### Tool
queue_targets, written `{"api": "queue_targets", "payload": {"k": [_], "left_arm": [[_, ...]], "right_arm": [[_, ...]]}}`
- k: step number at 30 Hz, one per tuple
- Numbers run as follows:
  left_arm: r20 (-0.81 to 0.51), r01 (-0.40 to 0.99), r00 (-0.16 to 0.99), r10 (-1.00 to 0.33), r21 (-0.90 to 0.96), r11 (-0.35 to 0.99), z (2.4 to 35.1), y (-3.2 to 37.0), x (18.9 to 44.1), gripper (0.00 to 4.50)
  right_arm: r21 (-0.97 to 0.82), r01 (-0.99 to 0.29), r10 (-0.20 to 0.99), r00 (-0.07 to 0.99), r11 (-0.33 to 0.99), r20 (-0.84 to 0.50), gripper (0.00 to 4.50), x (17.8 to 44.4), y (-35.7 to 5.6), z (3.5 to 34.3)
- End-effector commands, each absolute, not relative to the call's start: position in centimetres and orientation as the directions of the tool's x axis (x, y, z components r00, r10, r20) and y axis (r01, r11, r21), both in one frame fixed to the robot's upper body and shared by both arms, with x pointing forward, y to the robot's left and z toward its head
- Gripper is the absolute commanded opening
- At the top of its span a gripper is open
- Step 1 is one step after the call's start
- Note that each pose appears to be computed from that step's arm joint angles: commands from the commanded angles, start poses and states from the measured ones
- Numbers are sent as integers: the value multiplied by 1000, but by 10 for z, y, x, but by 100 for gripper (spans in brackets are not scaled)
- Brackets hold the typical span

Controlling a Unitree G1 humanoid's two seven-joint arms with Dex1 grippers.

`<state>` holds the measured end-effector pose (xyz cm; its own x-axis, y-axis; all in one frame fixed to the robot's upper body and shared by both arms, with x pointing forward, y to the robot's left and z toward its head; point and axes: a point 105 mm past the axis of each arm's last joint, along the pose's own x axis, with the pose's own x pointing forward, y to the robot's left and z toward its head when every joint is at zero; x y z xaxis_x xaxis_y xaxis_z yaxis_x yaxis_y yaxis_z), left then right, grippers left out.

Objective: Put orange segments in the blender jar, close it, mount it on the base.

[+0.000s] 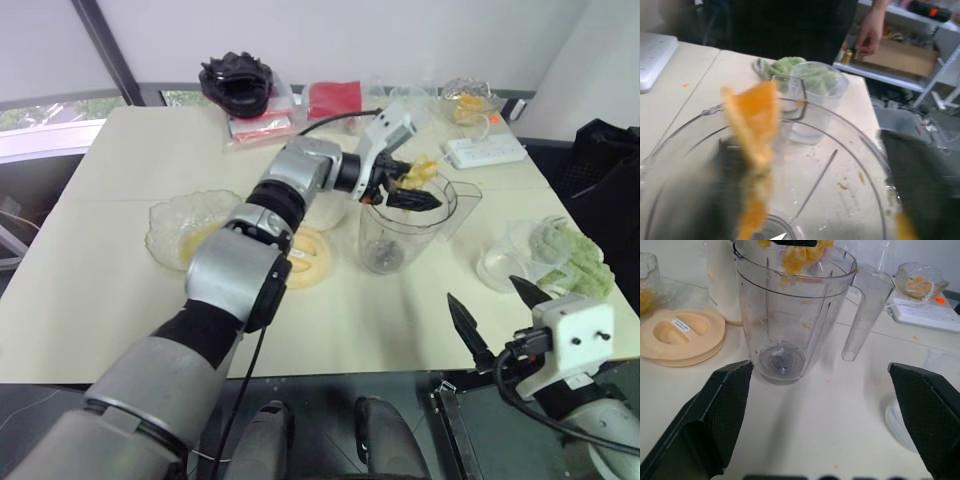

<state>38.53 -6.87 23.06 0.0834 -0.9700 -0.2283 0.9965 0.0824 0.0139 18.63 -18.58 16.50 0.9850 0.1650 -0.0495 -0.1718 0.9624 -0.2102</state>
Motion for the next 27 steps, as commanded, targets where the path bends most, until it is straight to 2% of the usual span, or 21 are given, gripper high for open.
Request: {"api": "queue_targets", "payload": {"k": [1, 7, 13, 22, 27], "left_arm": [[-197, 997, 72, -978, 35, 66, 243, -71, 383, 445], [-344, 994, 12, -939, 105, -26, 227, -68, 377, 445], [-460, 946, -2, -888, 286, -150, 219, -69, 373, 445], [-351, 945, 98, -931, 326, -24, 241, -72, 383, 445], [-150, 963, 160, -976, 242, 121, 278, -62, 393, 445]], "right_arm": [[-208, -165, 170, 985, 964, 5, 450, 182, -181, 177], [-216, -162, 166, 986, 963, 0, 450, 183, -180, 179], [-219, -152, 157, 988, 964, 3, 450, 184, -180, 180], [-217, -139, 142, 990, 966, 0, 450, 184, -180, 178], [-219, -148, 147, 989, 964, -20, 450, 183, -183, 177]]}}
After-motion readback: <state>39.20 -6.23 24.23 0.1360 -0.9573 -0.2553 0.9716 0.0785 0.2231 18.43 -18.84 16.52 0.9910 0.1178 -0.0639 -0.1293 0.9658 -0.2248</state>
